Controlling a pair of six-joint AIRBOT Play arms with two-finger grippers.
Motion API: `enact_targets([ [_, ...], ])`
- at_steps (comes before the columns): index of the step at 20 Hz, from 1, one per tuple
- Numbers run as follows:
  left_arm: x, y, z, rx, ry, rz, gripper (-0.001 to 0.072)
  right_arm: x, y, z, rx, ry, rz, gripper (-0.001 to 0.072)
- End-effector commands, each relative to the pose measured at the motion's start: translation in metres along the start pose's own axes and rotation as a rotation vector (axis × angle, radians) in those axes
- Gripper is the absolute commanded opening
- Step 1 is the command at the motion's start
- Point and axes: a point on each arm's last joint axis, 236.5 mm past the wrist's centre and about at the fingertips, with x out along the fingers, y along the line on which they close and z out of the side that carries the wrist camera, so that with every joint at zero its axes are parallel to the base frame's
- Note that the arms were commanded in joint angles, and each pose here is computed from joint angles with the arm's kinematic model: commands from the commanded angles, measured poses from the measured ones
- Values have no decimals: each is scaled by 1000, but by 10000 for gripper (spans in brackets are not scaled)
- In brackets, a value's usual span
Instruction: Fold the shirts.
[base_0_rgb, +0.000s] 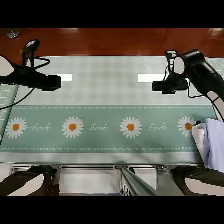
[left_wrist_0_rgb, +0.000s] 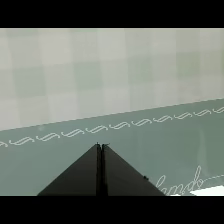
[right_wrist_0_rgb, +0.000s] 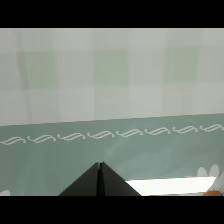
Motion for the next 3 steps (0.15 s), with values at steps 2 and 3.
enact_targets([
  [2,0,2,-1,-3,3,6,33,1,0,0,-1,2,-7,16],
  [3,0,2,-1,-3,3,6,33,1,0,0,-1,2,-7,15],
])
